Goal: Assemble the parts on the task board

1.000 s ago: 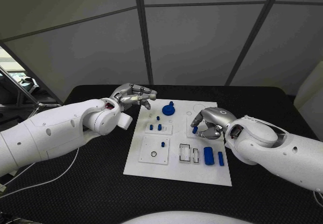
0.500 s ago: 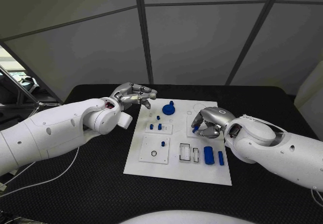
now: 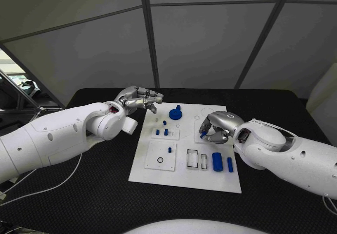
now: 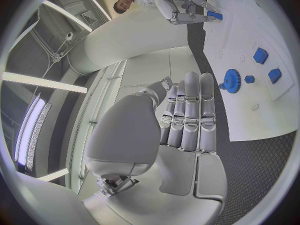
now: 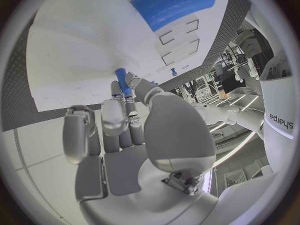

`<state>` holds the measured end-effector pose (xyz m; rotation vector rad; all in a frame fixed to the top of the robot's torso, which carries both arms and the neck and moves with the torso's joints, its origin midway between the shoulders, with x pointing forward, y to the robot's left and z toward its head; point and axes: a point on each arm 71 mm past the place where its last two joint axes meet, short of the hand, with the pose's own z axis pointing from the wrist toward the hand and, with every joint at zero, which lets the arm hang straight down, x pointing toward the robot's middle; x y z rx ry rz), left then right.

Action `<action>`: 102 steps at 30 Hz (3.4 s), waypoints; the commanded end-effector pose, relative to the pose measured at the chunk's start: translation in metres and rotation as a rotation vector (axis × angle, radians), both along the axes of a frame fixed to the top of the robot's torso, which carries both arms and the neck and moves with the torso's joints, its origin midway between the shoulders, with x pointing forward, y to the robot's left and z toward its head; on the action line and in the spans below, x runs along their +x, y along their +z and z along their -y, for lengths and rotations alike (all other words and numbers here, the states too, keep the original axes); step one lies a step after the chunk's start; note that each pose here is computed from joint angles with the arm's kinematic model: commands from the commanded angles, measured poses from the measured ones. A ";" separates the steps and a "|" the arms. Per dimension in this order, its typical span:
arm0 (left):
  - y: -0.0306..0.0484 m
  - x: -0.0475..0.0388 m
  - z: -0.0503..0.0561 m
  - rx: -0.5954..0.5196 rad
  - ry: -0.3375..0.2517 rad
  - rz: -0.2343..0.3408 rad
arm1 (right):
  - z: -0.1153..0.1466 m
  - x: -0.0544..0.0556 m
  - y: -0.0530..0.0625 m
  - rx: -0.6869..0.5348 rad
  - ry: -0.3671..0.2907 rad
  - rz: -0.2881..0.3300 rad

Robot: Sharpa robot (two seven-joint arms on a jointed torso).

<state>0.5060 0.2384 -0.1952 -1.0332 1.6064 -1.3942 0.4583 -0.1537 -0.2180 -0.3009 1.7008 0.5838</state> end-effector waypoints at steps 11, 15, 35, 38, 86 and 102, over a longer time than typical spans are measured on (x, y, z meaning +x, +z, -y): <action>0.0008 0.0002 0.000 -0.008 -0.006 0.001 | 0.000 -0.009 0.045 0.129 0.008 0.113; 0.0006 0.0003 0.001 -0.008 -0.007 0.001 | -0.009 -0.016 0.063 0.195 0.040 0.134; 0.0009 0.0004 0.007 -0.016 -0.017 0.006 | -0.104 -0.051 0.025 0.259 0.304 -0.030; 0.0009 0.0007 0.008 -0.016 -0.017 0.007 | -0.111 -0.054 0.015 0.247 0.325 -0.055; 0.0004 0.0015 0.009 -0.017 -0.020 0.004 | -0.130 -0.055 -0.025 0.058 0.336 -0.099; 0.0001 0.0013 0.009 -0.016 -0.025 0.000 | -0.132 -0.057 -0.022 0.139 0.344 -0.046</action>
